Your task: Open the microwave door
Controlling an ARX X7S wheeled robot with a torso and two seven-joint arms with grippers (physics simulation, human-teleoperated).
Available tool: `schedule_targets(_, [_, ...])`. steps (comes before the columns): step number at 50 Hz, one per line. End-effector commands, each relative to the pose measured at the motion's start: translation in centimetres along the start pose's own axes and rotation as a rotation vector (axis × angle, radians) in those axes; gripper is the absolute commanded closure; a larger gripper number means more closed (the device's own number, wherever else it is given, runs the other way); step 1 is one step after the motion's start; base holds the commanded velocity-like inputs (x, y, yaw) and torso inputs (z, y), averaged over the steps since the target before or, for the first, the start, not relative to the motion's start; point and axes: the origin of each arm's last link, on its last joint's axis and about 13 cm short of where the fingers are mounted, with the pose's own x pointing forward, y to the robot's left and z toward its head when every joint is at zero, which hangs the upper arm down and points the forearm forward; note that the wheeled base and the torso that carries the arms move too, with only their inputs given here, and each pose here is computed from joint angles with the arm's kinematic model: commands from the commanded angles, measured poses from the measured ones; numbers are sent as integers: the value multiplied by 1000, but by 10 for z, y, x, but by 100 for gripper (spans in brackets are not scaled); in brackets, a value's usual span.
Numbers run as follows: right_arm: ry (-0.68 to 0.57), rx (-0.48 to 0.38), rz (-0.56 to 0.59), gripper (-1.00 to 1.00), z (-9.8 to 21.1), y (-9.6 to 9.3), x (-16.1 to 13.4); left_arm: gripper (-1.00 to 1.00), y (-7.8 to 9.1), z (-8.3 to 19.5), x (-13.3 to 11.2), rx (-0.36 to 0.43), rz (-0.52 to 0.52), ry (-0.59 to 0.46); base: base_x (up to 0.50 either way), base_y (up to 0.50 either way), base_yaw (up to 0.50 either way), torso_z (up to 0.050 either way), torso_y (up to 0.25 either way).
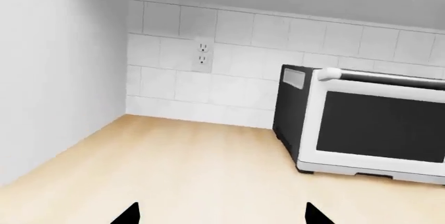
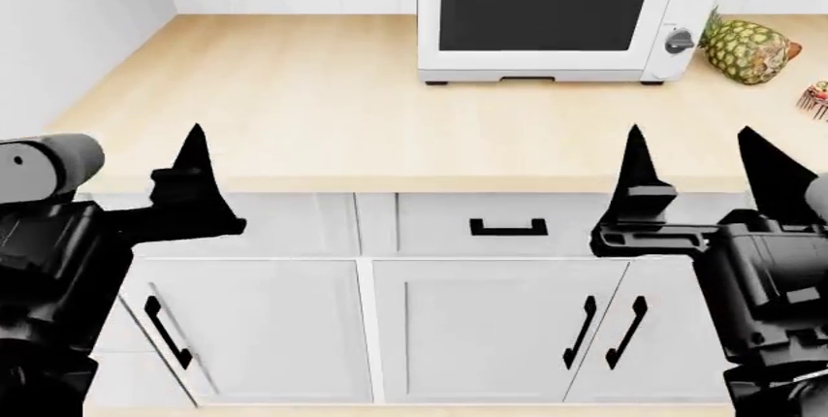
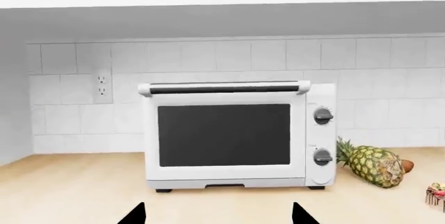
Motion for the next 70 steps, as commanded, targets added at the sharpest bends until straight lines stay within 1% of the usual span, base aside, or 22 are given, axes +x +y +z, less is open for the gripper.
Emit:
schedule_targets(1, [-77,-143,10,-100,61,-5,-25,-100,12,61,-37,136,-36,-87,0,0,0,50,23])
schedule_targets(6, [-115,-192,7,-100,85,-9,-29,-100,12,83,-47,175,-23,-118,0,108,0,26,4])
schedule_targets(8, [-123,-197,6,-100,92,-10,-30,-100,11,89,-50,182,-23,-125,20,387,0,0,0])
schedule_targets(14, [-141,-192,14,-100,102,-11,-31,-100,11,105,-57,157,0,-155,57,500,0,0,0])
schedule_targets(24, [-146,-223,29,-100,108,-7,-26,-100,14,115,-59,169,35,-173,61,500,0,0,0])
schedule_targets(26, [-155,-237,6,-100,109,-7,-27,-100,13,116,-60,173,34,-176,59,500,0,0,0])
schedule_targets(31, [-158,-247,15,-100,109,-5,-27,-100,14,114,-61,175,37,-183,59,500,0,0,0])
schedule_targets(35, [-160,-239,0,-100,112,-6,-27,-100,15,113,-64,183,44,-194,59,500,0,0,0])
schedule_targets(41, [-158,-257,-6,-100,113,-6,-26,-100,15,116,-65,186,46,-197,60,500,0,0,0])
schedule_targets(45, [-154,-248,-9,-100,115,-7,-27,-100,17,121,-68,175,58,-230,61,500,0,0,0])
schedule_targets(49, [-147,-238,4,-100,115,-6,-26,-100,18,121,-66,171,61,-228,58,500,0,0,0])
schedule_targets(53, [-152,-253,9,-100,117,-6,-26,-100,19,121,-66,168,61,-226,59,500,0,0,0])
schedule_targets(56, [-154,-257,13,-100,117,-5,-26,-100,20,129,-67,161,60,-246,61,500,0,0,0])
schedule_targets(60, [-157,-269,11,-100,119,-4,-25,-100,19,132,-66,161,56,-250,61,500,0,0,0])
schedule_targets(65, [-157,-279,14,-100,118,-4,-26,-100,22,140,-73,153,51,-269,59,500,0,0,0])
schedule_targets(70, [-165,-284,13,-100,121,-4,-27,-100,23,139,-72,130,41,-264,60,500,0,0,0])
